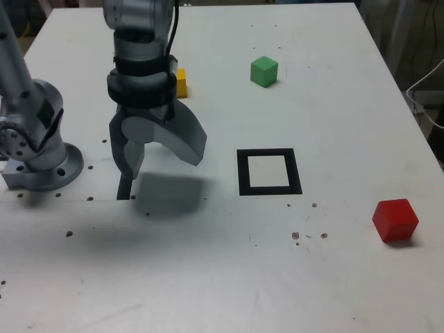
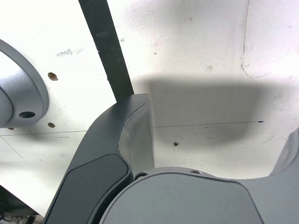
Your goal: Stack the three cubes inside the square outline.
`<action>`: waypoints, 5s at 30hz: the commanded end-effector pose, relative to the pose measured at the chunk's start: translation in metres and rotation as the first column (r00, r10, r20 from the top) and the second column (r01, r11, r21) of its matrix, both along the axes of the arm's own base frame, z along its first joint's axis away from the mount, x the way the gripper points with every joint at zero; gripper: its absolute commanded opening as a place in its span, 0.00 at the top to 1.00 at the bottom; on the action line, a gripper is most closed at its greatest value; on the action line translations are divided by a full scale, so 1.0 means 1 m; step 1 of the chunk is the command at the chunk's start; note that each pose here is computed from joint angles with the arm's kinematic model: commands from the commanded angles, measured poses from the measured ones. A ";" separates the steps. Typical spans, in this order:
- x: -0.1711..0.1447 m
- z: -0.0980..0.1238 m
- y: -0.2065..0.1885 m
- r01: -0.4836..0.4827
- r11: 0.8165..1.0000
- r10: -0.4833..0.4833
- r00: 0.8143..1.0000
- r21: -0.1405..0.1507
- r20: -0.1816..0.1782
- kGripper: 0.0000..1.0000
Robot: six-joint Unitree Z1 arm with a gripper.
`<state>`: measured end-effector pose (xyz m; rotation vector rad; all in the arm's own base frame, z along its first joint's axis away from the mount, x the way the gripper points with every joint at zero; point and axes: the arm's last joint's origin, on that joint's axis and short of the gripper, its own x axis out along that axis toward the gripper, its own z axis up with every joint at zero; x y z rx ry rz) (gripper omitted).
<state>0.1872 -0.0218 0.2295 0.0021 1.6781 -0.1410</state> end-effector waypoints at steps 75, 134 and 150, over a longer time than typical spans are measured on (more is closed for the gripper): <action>0.216 0.087 -0.138 0.300 0.941 -0.314 0.946 0.154 0.078 0.00; 0.306 -0.011 -0.107 0.185 0.976 -0.191 0.981 0.114 0.038 0.03; 0.308 -0.026 -0.110 0.175 0.981 -0.176 0.984 0.082 0.006 0.14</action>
